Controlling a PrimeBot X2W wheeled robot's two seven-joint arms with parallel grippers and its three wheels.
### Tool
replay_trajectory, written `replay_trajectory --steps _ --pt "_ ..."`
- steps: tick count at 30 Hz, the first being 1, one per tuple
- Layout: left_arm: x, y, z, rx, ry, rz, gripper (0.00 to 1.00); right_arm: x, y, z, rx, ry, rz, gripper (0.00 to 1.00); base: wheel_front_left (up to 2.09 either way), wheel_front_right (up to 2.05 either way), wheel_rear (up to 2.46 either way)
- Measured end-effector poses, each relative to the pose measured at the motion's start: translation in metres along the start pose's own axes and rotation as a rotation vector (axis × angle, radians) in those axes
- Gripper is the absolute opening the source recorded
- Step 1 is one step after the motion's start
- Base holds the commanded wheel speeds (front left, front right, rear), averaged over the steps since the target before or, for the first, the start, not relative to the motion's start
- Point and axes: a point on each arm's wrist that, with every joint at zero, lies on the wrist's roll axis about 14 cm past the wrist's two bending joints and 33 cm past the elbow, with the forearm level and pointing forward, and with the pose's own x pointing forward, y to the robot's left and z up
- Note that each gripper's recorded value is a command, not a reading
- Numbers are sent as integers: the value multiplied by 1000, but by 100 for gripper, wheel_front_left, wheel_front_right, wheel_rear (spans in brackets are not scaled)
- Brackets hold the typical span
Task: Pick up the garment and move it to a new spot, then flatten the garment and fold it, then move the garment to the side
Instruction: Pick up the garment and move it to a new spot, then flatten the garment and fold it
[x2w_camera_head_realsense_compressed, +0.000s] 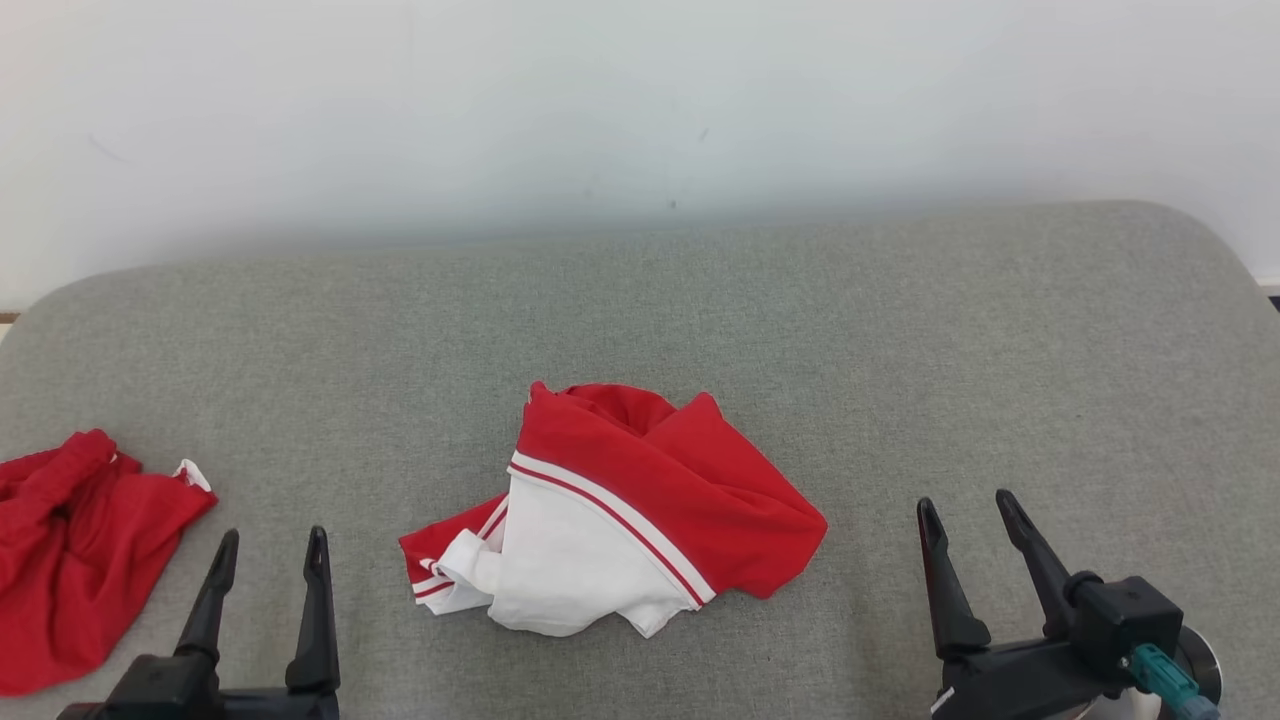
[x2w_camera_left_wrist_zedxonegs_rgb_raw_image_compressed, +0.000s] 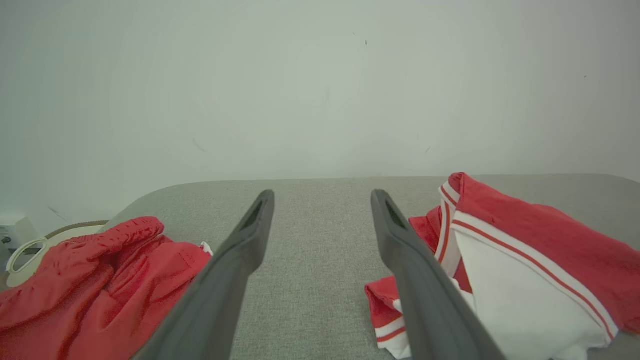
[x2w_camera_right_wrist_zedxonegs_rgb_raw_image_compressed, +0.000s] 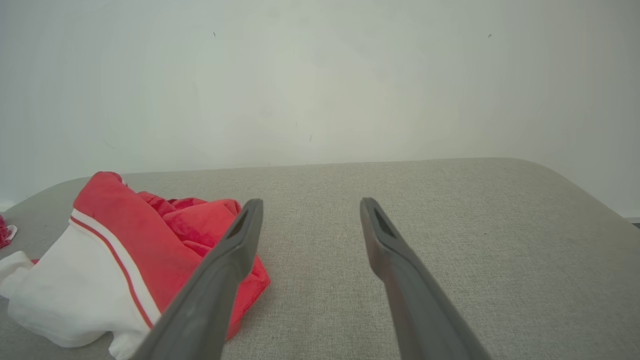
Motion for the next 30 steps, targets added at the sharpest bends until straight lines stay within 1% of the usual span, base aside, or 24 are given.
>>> replay_trajectory --steps 12,16,19,20,24,25,26,27,30 --pt "-6 1 -4 -24 20 6 100 -6 2 -2 7 18 -4 100 0 0 0" --pt "-8 3 -3 -27 19 17 100 -2 9 -2 0 23 28 100 0 0 0" --pt "-10 7 -2 -31 17 35 100 5 41 -9 -11 58 153 100 0 0 0" --pt "-12 11 -3 -35 20 52 100 9 75 -18 -20 103 284 100 0 0 0" --pt "-19 18 -5 -36 31 78 100 6 117 -38 -44 177 459 100 0 0 0" --pt "-19 18 -5 -36 31 78 100 6 117 -38 -44 177 459 100 0 0 0" --pt "-21 19 -6 -36 34 85 100 4 127 -43 -52 195 504 100 0 0 0" --pt "-23 23 -7 -36 39 97 100 1 144 -54 -64 231 581 100 0 0 0" --pt "-27 30 -10 -36 48 122 100 -1 160 -70 -104 276 671 100 0 0 0"
